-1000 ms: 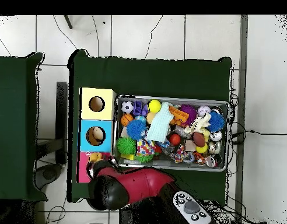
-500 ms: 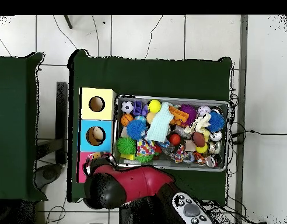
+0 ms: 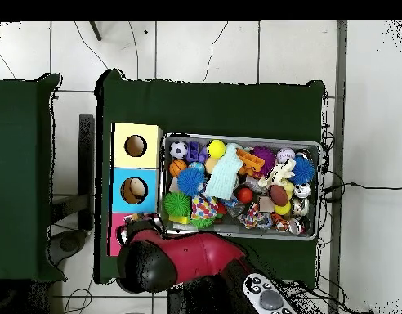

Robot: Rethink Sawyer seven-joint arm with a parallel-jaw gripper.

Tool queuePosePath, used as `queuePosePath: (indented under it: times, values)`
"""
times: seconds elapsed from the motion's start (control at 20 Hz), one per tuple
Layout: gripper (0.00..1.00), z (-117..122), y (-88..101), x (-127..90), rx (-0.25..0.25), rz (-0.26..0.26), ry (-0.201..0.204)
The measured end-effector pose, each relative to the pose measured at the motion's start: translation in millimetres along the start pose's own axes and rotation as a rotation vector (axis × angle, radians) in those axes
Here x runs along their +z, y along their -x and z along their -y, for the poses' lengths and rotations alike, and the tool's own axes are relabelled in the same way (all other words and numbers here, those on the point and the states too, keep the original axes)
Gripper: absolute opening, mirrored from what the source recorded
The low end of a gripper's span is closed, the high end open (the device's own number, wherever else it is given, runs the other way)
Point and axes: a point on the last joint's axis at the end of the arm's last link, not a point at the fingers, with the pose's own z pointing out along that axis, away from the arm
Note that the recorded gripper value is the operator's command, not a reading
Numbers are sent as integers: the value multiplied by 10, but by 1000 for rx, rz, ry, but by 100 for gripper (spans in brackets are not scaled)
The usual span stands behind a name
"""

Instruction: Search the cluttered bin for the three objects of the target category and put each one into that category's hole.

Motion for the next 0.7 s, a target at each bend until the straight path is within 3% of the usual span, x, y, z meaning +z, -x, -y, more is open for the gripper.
queuePosePath:
  times: [0.25,0.35,0.7]
  values:
    - [0,120,27,-49,22,13,1]
    - [0,316,54,-145,50,22,5]
    - [0,631,-6,-290,102,-2,2]
